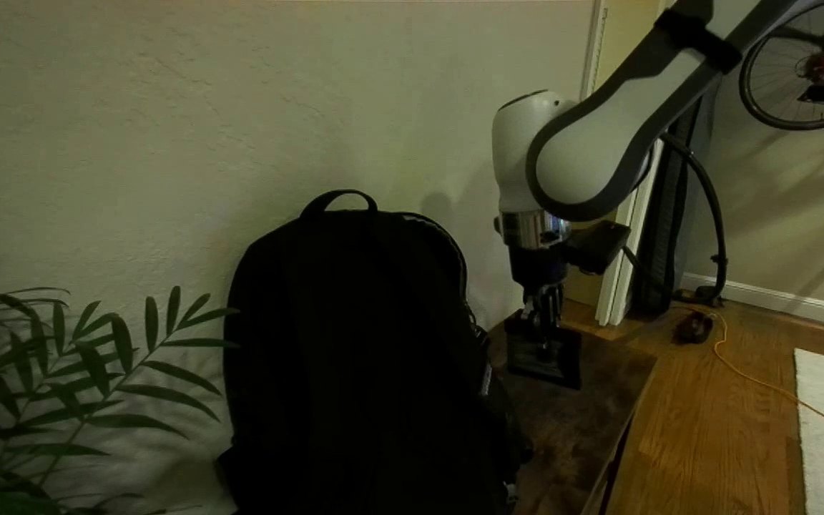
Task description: Pick the wallet and put it in the bag
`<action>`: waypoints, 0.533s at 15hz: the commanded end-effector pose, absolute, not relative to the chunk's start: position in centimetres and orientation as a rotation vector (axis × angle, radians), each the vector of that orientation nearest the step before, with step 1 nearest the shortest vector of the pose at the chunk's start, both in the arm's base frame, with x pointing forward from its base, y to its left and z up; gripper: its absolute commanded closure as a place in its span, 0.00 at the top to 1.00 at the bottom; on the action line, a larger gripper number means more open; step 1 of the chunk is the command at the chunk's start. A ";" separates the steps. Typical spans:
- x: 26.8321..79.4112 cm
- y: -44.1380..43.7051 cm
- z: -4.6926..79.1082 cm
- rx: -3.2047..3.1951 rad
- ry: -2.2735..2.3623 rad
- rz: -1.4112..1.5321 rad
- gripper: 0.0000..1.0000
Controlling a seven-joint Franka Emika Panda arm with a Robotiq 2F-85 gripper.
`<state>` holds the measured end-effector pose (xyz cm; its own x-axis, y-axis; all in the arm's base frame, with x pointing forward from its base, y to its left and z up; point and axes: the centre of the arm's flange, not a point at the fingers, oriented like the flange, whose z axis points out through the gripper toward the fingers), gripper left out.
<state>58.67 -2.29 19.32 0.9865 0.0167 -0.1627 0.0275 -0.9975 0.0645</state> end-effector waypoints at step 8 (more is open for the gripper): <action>57.2 0.3 29.8 2.987 0.161 -0.117 0.06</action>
<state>58.86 -0.39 27.03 0.9912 0.0887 -0.0985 0.0993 -0.9890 0.1092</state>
